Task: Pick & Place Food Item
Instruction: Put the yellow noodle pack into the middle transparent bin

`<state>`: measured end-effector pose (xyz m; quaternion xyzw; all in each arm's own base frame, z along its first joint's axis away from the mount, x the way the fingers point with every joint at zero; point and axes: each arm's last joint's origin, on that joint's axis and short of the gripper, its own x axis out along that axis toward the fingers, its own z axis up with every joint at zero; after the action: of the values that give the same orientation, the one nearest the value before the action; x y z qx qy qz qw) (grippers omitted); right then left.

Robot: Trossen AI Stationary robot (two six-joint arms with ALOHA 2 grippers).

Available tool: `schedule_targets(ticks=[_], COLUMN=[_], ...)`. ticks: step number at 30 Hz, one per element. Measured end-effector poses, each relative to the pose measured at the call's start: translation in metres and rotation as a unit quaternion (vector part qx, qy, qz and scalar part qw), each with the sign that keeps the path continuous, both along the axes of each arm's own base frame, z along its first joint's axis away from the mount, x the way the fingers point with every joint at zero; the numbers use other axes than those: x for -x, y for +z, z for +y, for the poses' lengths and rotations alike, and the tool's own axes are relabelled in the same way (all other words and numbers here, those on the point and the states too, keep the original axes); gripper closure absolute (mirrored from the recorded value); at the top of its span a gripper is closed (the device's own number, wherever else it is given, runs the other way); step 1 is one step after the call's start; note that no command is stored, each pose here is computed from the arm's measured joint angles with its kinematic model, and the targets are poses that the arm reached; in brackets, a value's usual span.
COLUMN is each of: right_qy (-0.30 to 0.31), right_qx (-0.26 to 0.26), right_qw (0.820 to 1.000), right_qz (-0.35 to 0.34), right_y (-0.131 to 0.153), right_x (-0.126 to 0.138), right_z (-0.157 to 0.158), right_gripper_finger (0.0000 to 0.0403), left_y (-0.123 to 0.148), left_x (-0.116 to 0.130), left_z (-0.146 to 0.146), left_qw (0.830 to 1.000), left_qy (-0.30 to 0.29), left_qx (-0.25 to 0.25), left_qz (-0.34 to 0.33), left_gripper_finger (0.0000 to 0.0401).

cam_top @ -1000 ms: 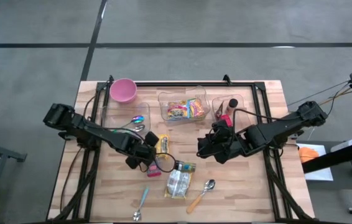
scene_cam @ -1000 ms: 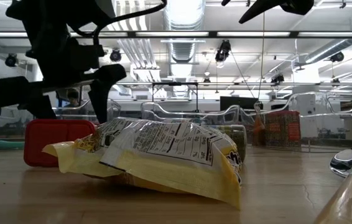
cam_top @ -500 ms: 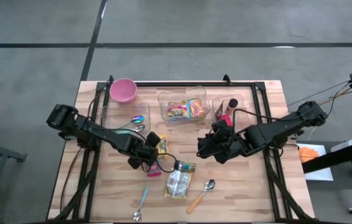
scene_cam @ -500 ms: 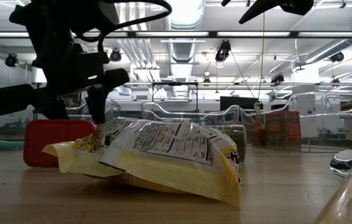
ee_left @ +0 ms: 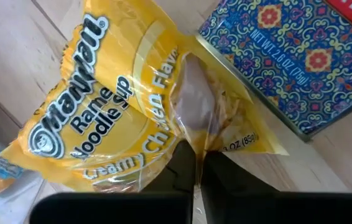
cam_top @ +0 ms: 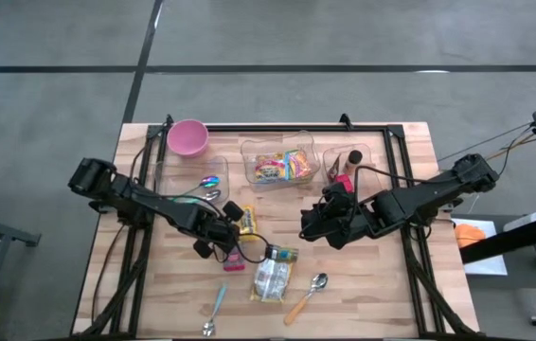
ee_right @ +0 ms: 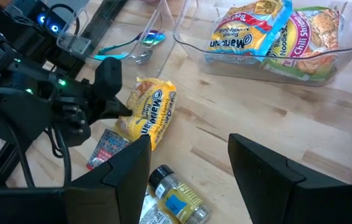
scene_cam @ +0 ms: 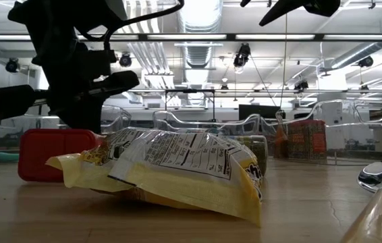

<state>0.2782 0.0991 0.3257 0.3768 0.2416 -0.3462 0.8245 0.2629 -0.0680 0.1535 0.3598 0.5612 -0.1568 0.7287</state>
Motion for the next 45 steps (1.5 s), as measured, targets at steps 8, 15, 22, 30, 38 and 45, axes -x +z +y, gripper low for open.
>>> schedule_targets(ticks=[8, 15, 22, 30, 38, 45], right_qy=[0.001, 0.000, 0.000, 0.001, -0.017, 0.006], right_qx=[0.002, 0.002, 0.002, 0.003, 0.006, 0.049], right_qw=[1.000, 1.000, 1.000, 1.000, 1.000, 0.998], right_qz=[0.002, 0.003, 0.003, 0.003, -0.016, -0.047], right_y=[-0.001, -0.002, -0.002, -0.002, 0.002, 0.034], right_x=[0.000, 0.000, 0.000, 0.000, 0.003, 0.042], right_z=[0.000, 0.000, 0.000, 0.000, 0.001, -0.004], right_gripper_finger=[0.0192, 0.0192, 0.0192, 0.0192, 0.0192, 0.0192], left_y=[0.010, 0.038, 0.071, 0.117, 0.159, 0.176], left_x=[0.003, 0.006, 0.011, 0.002, -0.015, -0.027], left_z=[0.001, 0.002, 0.005, 0.018, 0.067, 0.120], left_qw=[1.000, 0.998, 0.991, 0.970, 0.929, 0.845], left_qy=[0.001, 0.002, 0.010, 0.085, 0.198, 0.285], left_qx=[0.001, 0.015, 0.015, 0.021, 0.106, 0.249], left_qz=[-0.016, -0.068, -0.136, -0.227, -0.294, -0.378], left_gripper_finger=[0.0396, 0.0397, 0.0397, 0.0397, 0.0397, 0.0397])
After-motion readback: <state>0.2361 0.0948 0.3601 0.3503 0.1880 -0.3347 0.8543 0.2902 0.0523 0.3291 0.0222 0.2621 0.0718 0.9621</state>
